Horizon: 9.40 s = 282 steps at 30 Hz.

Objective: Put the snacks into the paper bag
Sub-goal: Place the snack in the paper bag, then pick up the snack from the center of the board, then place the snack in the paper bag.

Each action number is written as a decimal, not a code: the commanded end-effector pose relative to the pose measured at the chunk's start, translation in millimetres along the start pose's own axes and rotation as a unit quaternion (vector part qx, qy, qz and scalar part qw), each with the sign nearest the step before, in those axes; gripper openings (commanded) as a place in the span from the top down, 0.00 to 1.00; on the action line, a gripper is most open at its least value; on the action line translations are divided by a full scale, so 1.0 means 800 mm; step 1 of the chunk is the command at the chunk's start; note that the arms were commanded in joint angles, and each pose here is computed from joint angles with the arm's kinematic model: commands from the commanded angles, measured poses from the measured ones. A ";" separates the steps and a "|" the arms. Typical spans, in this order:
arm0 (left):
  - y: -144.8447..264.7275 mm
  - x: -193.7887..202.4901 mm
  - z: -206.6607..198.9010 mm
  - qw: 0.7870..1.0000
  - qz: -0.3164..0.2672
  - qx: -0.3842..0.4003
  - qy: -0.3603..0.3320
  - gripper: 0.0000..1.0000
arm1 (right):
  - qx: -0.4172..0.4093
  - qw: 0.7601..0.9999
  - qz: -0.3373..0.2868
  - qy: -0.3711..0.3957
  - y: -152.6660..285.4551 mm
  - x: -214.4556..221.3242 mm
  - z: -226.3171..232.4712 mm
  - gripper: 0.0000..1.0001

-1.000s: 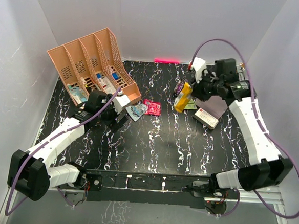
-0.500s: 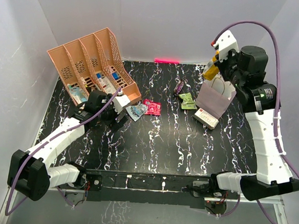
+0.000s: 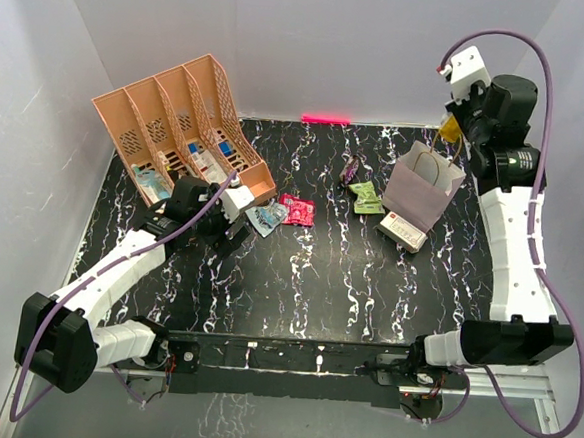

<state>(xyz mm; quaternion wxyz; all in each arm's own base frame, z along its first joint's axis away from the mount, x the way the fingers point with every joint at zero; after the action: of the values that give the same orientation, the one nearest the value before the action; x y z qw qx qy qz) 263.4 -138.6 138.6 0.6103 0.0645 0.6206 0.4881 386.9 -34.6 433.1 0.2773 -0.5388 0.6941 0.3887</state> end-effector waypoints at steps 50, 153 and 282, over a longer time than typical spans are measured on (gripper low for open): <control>0.002 0.001 0.001 1.000 -0.008 0.004 -0.006 0.02 | -0.074 0.997 -0.010 -0.003 -0.075 0.090 0.058 0.92; -0.002 -0.004 0.005 1.000 -0.008 0.003 0.009 0.01 | -0.339 0.930 -0.095 -0.106 0.029 -0.019 0.208 0.42; -0.014 -0.195 -0.043 0.960 -0.153 0.182 -0.146 0.62 | -0.683 0.653 -0.006 -0.327 0.084 -0.005 0.458 0.37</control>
<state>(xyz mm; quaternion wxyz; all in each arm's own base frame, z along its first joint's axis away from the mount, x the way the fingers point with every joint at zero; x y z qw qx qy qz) 290.4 -263.6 207.5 0.7208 0.1652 0.6099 0.2848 304.9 273.4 223.6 0.0387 -0.3808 0.1304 0.9146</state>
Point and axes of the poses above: each gripper's point midway between its finger pads, its own y axis back along the fingers, its own z axis along the line the jaws close on, x = y × z, the point moved 2 cm from there along y, back along the fingers, and after that the axes turned 7 degrees about -y, right-handed, at the moved point
